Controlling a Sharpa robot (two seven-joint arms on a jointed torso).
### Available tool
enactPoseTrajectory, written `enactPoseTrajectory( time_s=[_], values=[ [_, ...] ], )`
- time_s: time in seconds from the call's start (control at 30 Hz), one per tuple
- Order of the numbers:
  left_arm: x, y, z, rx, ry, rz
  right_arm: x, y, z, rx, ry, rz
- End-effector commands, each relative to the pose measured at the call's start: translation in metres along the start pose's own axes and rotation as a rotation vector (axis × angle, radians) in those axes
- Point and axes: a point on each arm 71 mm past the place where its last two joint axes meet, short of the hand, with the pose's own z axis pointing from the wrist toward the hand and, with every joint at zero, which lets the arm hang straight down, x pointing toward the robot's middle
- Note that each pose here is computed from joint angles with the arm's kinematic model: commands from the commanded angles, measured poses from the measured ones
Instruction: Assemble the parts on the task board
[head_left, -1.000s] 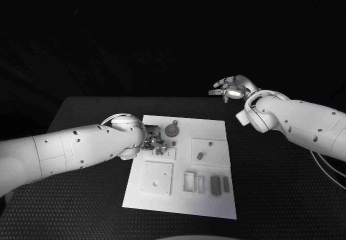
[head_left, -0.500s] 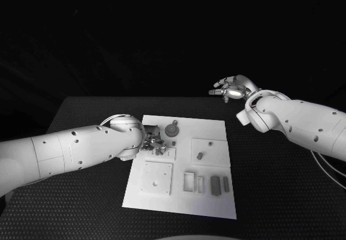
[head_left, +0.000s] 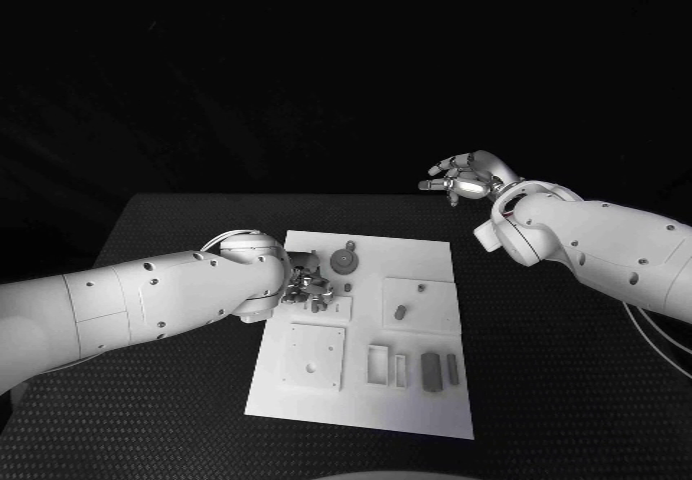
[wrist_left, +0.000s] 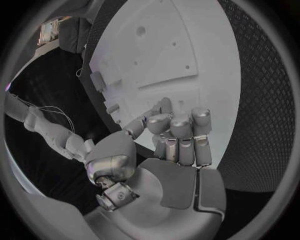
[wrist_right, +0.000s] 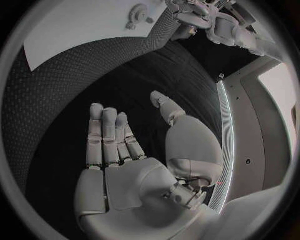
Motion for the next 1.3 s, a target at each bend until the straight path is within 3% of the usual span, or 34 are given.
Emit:
enactPoseTrajectory(
  time_s=[0.03, 1.3],
  values=[
    [0.0096, 0.0012, 0.0022, -0.018, 0.039, 0.006, 0.0014, 0.0008, 0.0002, -0.005, 0.013, 0.001],
    [0.0103, -0.0051, 0.0019, 0.002, 0.027, 0.039, 0.0019, 0.0011, 0.0003, -0.007, 0.015, 0.002]
  ],
)
